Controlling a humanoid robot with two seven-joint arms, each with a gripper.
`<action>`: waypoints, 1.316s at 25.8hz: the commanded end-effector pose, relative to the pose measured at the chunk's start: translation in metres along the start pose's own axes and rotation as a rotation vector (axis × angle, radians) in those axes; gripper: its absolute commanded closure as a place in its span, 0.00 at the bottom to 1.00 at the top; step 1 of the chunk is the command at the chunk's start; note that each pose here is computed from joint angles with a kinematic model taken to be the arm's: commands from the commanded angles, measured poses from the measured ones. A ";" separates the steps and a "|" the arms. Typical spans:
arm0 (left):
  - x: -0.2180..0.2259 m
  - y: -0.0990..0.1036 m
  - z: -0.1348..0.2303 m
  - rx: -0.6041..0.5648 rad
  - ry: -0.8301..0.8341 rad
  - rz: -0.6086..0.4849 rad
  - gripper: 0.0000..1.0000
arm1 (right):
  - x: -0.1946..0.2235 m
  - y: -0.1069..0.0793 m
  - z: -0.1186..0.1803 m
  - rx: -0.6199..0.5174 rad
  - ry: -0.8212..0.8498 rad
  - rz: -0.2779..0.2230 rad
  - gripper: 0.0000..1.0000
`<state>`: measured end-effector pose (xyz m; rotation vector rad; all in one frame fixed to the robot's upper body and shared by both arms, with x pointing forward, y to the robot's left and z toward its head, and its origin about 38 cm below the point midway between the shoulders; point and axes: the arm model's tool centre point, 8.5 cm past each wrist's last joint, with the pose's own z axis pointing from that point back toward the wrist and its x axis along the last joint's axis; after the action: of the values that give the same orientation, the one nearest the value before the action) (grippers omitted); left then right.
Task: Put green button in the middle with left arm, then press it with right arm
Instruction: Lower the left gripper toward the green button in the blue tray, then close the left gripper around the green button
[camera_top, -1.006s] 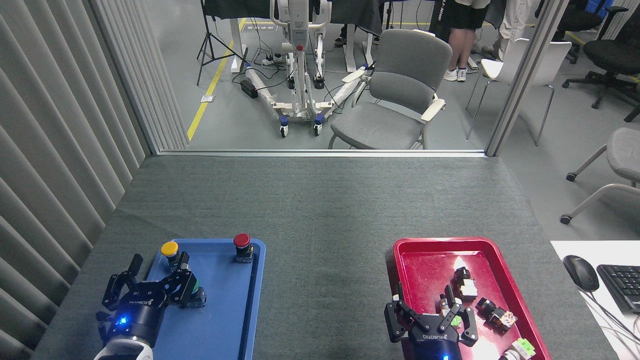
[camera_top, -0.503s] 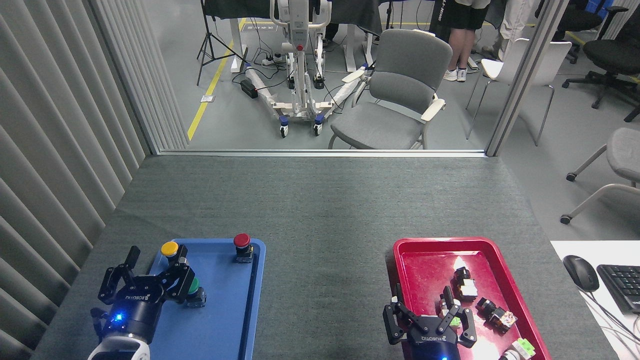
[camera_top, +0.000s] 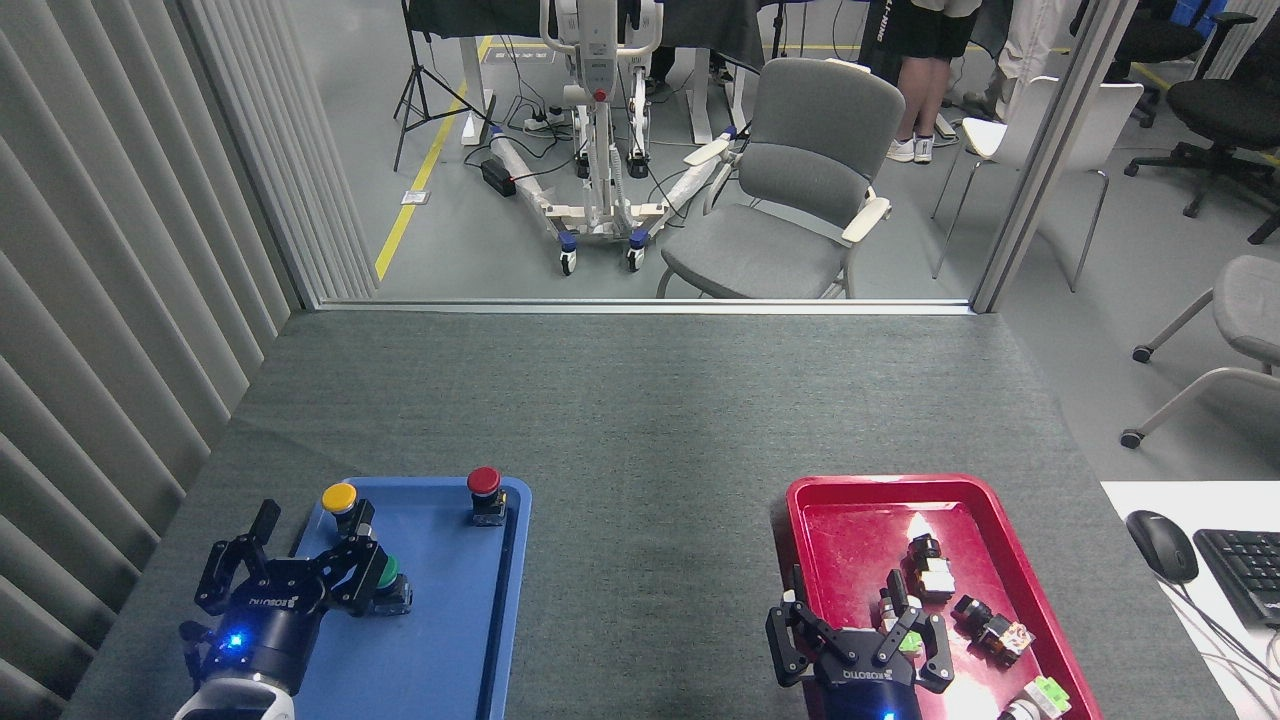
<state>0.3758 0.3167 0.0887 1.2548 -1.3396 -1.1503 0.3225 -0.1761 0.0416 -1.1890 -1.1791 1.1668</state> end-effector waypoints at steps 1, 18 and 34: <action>-0.001 -0.004 0.003 -0.014 0.001 -0.003 0.00 | 0.000 -0.001 -0.001 -0.002 0.001 0.001 0.01; -0.010 -0.084 0.024 -0.237 0.011 -0.033 0.00 | 0.001 -0.012 -0.015 -0.034 -0.002 0.002 0.01; 0.000 -0.119 -0.003 -0.354 -0.020 -0.070 0.16 | 0.005 -0.003 -0.003 -0.008 -0.011 0.000 0.01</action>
<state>0.3898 0.3130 -0.0275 1.0442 -1.0662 -1.3761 0.3269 -0.1714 0.0454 -1.1894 -1.1928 1.1709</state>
